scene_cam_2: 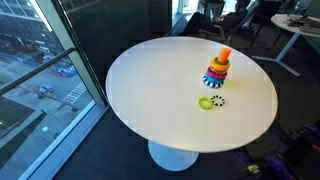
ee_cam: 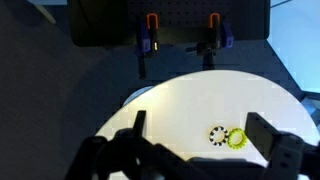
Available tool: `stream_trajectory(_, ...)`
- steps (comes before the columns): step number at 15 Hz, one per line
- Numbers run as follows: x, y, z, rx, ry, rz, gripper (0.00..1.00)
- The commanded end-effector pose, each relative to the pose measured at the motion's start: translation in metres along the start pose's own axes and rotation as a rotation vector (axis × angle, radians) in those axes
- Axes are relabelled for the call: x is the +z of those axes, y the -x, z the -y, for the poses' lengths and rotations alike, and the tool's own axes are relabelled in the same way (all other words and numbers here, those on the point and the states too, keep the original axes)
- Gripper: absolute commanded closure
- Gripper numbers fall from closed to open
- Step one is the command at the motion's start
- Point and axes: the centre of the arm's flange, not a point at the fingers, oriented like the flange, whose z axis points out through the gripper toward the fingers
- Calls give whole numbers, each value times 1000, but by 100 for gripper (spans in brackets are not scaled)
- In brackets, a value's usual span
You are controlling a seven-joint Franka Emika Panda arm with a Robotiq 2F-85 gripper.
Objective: Remove the green and orange circular objects from the orange object
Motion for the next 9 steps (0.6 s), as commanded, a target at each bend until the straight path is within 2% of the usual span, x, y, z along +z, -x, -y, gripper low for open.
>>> stream_trajectory(1, 0, 0, 0, 0, 0, 0, 0)
stream_trajectory(9, -2, -7, 13, 10, 15, -18, 0)
